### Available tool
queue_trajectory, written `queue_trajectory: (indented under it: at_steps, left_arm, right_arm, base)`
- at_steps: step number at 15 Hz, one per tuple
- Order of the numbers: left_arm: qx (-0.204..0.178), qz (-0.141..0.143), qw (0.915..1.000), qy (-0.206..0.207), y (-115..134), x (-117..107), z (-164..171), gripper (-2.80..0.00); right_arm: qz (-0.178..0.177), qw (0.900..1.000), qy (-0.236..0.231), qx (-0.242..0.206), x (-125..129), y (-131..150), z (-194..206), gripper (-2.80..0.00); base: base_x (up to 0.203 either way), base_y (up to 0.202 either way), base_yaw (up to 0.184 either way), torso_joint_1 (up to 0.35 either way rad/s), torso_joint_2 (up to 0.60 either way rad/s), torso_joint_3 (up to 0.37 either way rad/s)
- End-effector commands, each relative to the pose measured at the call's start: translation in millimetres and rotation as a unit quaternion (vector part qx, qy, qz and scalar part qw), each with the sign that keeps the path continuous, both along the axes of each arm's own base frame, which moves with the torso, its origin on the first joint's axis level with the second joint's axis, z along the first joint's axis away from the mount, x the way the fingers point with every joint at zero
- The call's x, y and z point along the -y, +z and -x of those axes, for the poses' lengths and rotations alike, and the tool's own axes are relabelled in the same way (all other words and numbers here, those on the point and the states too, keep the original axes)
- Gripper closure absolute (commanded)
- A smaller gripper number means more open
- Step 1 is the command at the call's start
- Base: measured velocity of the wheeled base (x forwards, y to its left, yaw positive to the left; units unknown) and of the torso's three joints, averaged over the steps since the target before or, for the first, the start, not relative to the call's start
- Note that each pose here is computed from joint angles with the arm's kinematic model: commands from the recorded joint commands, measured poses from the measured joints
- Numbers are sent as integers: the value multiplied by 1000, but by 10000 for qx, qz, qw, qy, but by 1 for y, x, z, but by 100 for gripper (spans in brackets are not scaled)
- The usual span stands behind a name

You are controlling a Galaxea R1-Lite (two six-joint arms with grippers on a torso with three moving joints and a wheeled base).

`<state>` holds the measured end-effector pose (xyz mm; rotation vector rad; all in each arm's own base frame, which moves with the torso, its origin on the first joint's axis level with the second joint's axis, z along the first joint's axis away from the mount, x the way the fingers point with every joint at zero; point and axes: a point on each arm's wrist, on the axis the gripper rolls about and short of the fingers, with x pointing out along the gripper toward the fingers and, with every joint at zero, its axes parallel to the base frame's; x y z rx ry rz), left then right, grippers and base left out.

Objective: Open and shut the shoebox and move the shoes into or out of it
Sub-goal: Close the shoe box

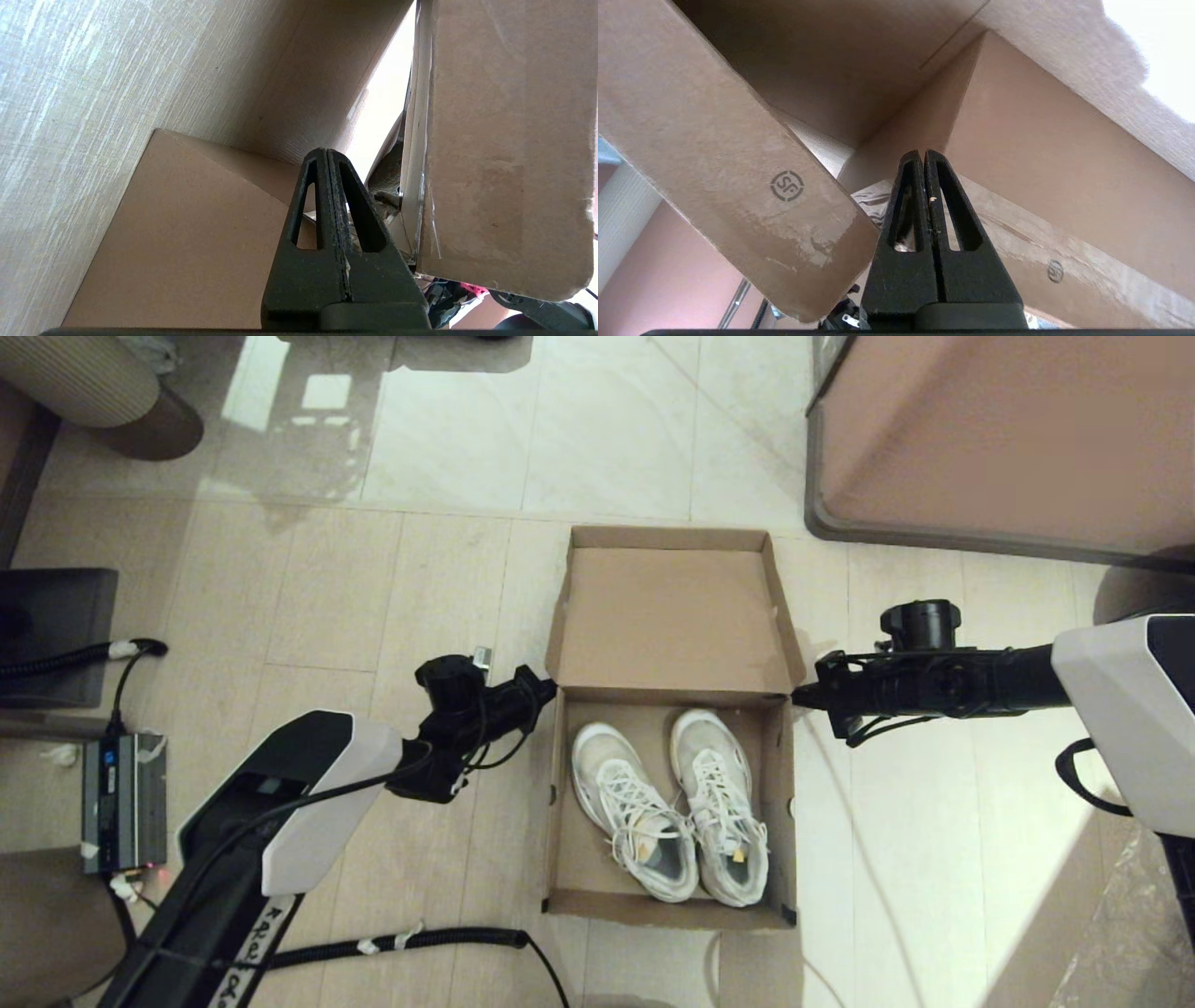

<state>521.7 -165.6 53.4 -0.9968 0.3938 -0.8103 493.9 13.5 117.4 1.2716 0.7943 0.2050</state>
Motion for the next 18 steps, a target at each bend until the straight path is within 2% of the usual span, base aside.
queue_trajectory:
  at_steps: [1,5,10,12,13,18]
  left_arm:
    - [39,34,10000,-37,-2,2,-1,0]
    - [110,62,9999,-99,-2,9,1,0]
    - [-218,-41,9997,-90,-8,5,12,0]
    - [-209,-46,9997,-97,-11,5,15,0]
    - [-202,-44,9997,-90,-10,5,15,0]
    - [-127,-157,9998,-75,-13,7,15,0]
  right_arm:
    - [-40,10000,68,-38,-7,-5,-2,0]
    - [-53,9999,90,-5,-9,-5,-2,0]
    - [-32,9994,148,-300,-15,-19,6,0]
    - [60,9993,-25,-381,-10,-21,10,0]
    - [146,9990,-214,-368,-3,-24,7,0]
    - [77,9990,-428,113,16,-26,-26,0]
  base:
    - [0,0,0,0,0,0]
    - [0,0,0,0,0,0]
    - [0,0,0,0,0,0]
    - [0,0,0,0,0,0]
    - [0,0,0,0,0,0]
    - [0,0,0,0,0,0]
